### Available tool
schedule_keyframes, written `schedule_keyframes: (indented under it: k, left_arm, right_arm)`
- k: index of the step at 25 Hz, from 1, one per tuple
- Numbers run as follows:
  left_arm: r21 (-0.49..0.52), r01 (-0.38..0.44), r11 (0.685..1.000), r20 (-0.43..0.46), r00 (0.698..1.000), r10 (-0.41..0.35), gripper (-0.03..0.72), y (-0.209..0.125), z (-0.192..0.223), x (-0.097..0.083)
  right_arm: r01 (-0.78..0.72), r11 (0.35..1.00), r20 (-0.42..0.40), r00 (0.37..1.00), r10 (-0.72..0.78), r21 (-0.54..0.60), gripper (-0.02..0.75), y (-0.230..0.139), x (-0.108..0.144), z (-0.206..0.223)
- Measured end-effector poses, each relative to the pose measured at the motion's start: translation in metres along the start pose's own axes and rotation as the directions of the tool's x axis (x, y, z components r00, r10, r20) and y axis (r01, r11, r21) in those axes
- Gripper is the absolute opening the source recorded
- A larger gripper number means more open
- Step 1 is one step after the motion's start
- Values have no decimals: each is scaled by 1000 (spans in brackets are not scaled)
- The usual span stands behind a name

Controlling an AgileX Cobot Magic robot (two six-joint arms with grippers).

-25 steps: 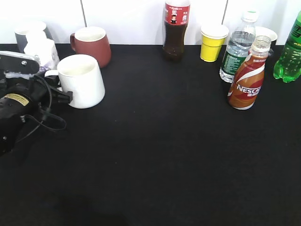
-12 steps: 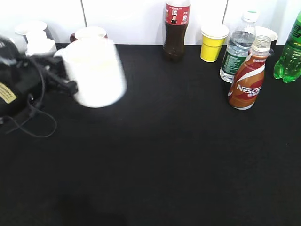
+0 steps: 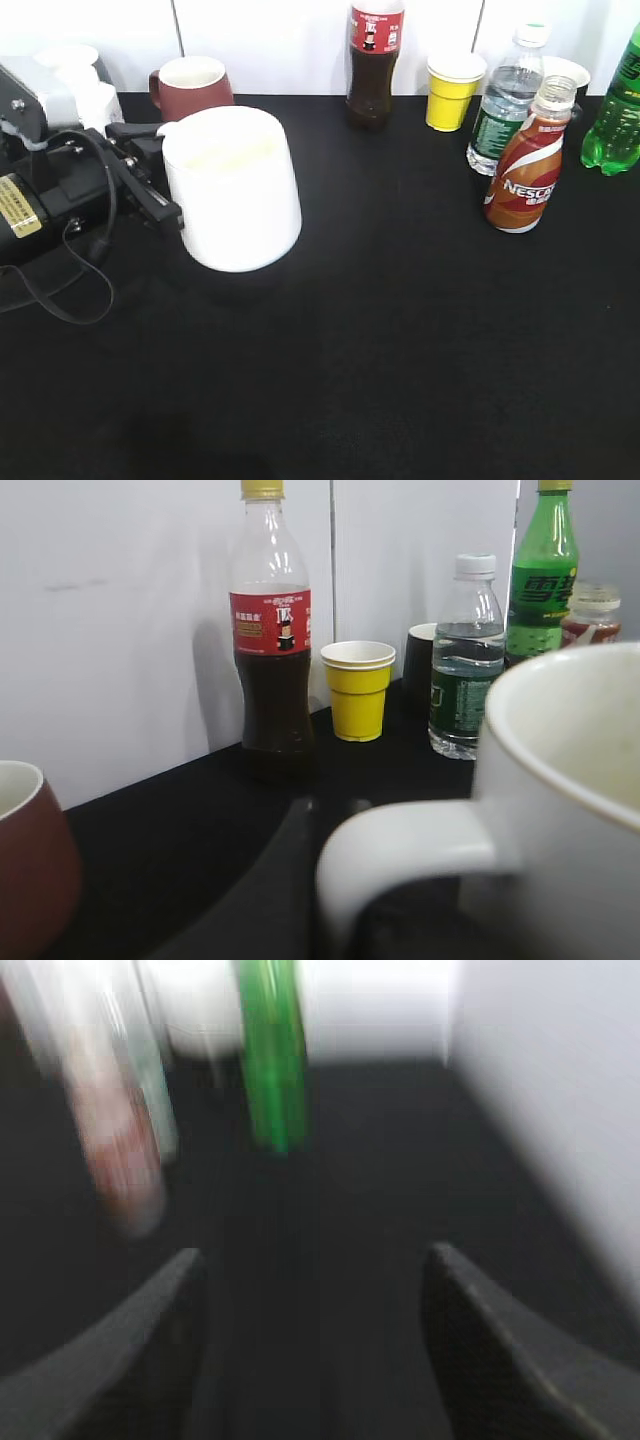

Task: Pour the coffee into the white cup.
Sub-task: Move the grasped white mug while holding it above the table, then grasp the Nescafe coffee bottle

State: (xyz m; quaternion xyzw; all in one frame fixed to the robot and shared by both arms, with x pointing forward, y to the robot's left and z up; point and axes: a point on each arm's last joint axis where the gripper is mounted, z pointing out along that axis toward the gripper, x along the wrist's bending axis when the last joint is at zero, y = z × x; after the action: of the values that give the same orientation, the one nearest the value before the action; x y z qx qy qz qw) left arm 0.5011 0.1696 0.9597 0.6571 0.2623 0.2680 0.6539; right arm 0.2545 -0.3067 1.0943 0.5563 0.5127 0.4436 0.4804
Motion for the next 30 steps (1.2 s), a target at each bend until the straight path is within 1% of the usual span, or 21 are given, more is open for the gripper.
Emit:
schedule_keyframes:
  k: [1, 2, 4, 6, 7, 9, 12, 14, 16, 19, 21, 23, 25, 26, 28, 30]
  left_arm:
    - [1, 1, 1000, 0, 1000, -1, 41, 0, 0, 0]
    - [1, 1, 1000, 0, 1000, -1, 41, 0, 0, 0]
    - [0, 3, 1000, -6, 1000, -3, 41, 0, 0, 1]
    - [1, 4, 1000, -7, 1000, -4, 41, 0, 0, 1]
    - [4, 4, 1000, -9, 1000, -4, 41, 0, 0, 1]
    - [7, 4, 1000, -9, 1000, -4, 41, -1, 0, 1]
    - [7, 5, 1000, -11, 1000, -5, 41, -1, 0, 1]
    - [8, 5, 1000, -11, 1000, -5, 41, -1, 0, 1]
    - [8, 5, 1000, -12, 1000, -5, 41, -1, 0, 1]
    - [23, 5, 1000, -15, 1000, -5, 41, -2, 0, 1]
    - [25, 5, 1000, -15, 1000, -5, 41, -2, 0, 1]
    - [28, 5, 1000, -16, 1000, -5, 41, -3, 0, 1]
    - [29, 5, 1000, -16, 1000, -5, 41, -3, 0, 1]
    - [29, 5, 1000, -16, 1000, -5, 41, -3, 0, 1]
    - [29, 5, 1000, -16, 1000, -5, 41, -3, 0, 1]
    - [29, 5, 1000, -16, 1000, -5, 41, -3, 0, 1]
  right_arm:
    - [8, 998, -15, 1000, -9, -54, 507, 12, 3, 13]
    - [16, 997, -29, 999, -18, -76, 507, 20, 6, 32]
    - [28, 997, -62, 998, -33, -78, 507, 17, 13, 79]
    - [35, 994, -104, 994, -46, -101, 507, -2, 21, 121]
    - [33, 995, -124, 991, -44, -91, 507, -15, 24, 139]
    - [24, 998, -156, 987, -32, -49, 507, -44, 29, 169]
    - [30, 999, -203, 979, -37, -35, 507, -67, 36, 200]
    - [42, 999, -223, 974, -38, 12, 507, -81, 39, 210]
    - [36, 999, -225, 974, -28, 32, 507, -85, 39, 212]
    - [-37, 998, -222, 974, 48, 50, 507, -85, 39, 212]
    - [-65, 993, -218, 972, 85, 95, 507, -90, 39, 213]
    - [-7, 990, -275, 960, 46, 141, 522, -104, 45, 220]
    - [36, 987, -354, 935, 22, 156, 584, -121, 52, 228]
    - [40, 987, -374, 927, 22, 158, 604, -130, 54, 233]
    - [58, 989, -406, 914, 1, 133, 614, -144, 58, 240]
    - [65, 987, -414, 910, 1, 146, 617, -153, 59, 251]
